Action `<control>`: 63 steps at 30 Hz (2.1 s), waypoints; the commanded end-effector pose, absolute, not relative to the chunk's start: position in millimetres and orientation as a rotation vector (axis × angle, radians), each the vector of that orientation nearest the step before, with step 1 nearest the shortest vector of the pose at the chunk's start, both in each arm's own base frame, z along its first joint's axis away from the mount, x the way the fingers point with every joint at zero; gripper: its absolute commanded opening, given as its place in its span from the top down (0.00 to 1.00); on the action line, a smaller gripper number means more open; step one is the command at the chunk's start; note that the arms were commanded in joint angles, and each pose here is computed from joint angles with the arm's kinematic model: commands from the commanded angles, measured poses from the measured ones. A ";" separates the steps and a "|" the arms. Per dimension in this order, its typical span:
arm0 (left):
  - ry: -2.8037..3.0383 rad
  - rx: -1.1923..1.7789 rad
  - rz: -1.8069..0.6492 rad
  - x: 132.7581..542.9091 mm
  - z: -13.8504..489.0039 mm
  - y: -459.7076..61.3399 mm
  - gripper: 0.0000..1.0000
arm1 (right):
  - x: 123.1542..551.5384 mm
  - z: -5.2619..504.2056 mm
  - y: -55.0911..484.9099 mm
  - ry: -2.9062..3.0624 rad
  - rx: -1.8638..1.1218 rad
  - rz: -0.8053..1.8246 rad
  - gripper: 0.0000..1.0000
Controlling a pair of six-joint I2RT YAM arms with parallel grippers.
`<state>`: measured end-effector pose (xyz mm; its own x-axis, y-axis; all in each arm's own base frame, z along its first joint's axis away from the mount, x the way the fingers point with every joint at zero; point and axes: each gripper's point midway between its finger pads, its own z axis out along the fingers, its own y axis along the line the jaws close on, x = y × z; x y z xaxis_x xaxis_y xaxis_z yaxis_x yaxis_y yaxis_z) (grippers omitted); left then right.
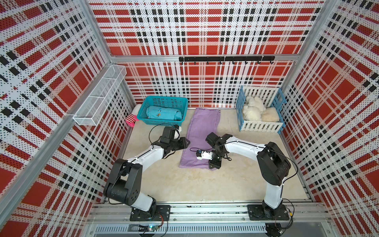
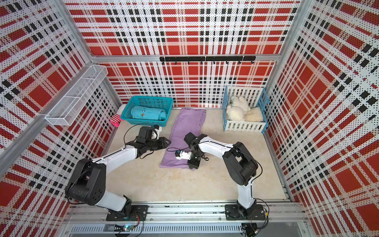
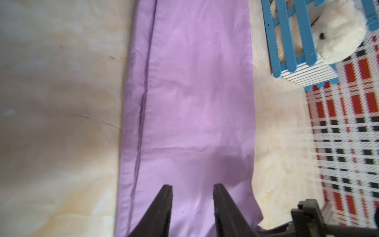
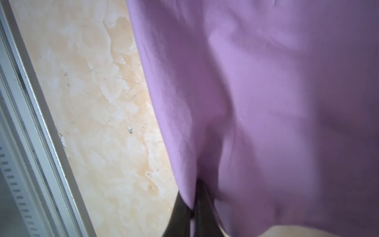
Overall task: Roll up the long pants
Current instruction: Roll the long pant at the center of the board.
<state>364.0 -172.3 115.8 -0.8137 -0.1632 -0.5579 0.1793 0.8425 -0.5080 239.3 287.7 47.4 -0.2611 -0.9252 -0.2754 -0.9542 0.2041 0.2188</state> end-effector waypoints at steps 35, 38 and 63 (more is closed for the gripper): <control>1.590 1.432 -0.450 235.2 120.7 -185.4 0.45 | 237.3 78.6 255.5 2.395 -1.512 0.773 1.00; 1.622 1.489 -0.418 243.4 109.6 -183.0 0.45 | 236.8 80.9 255.1 2.391 -1.507 0.773 1.00; 1.731 1.666 -0.440 257.6 55.0 -187.6 0.69 | 234.0 84.0 255.3 2.395 -1.507 0.792 1.00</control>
<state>251.3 -184.2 50.1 0.0360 0.7360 -0.6761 0.9708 0.1348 0.1985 237.9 256.9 77.2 -0.4522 -0.7817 -0.4294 -0.8862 0.3394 0.3154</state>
